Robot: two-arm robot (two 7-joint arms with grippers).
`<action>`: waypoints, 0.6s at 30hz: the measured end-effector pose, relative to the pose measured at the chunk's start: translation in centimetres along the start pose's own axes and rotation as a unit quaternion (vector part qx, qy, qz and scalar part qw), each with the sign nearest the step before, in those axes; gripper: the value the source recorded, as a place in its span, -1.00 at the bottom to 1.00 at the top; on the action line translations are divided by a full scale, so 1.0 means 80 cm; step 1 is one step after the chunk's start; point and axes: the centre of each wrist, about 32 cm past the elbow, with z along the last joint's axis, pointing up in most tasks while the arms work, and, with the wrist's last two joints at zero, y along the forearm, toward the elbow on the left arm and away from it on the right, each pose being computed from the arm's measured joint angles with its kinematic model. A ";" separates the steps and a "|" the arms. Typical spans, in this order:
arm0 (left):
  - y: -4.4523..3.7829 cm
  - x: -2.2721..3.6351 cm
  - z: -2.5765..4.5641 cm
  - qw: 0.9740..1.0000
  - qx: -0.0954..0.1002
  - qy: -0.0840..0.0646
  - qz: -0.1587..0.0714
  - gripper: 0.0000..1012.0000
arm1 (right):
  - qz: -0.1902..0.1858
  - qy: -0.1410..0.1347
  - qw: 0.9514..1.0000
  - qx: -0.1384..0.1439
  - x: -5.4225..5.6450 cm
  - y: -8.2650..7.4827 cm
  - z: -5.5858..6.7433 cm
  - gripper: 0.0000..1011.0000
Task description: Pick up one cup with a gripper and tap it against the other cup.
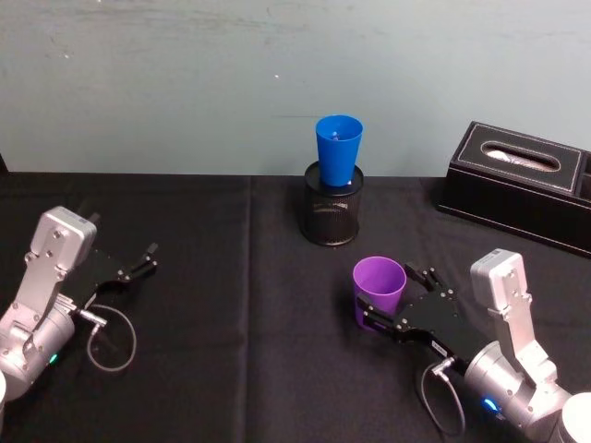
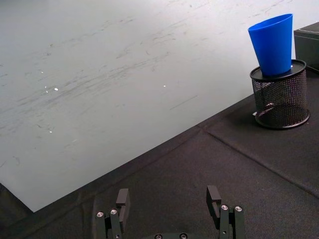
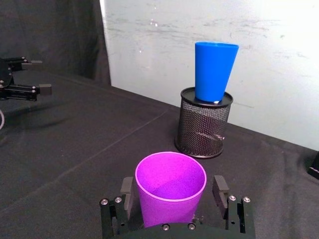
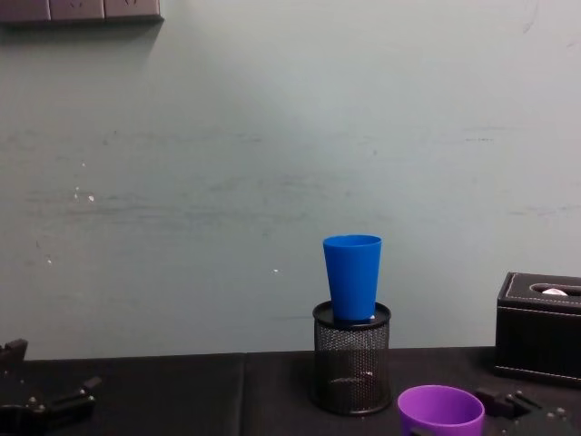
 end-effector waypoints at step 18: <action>0.000 0.0000 0.0000 1.000 0.000 0.000 0.000 1.00 | 0.013 0.014 1.000 -0.002 0.010 0.024 -0.004 0.98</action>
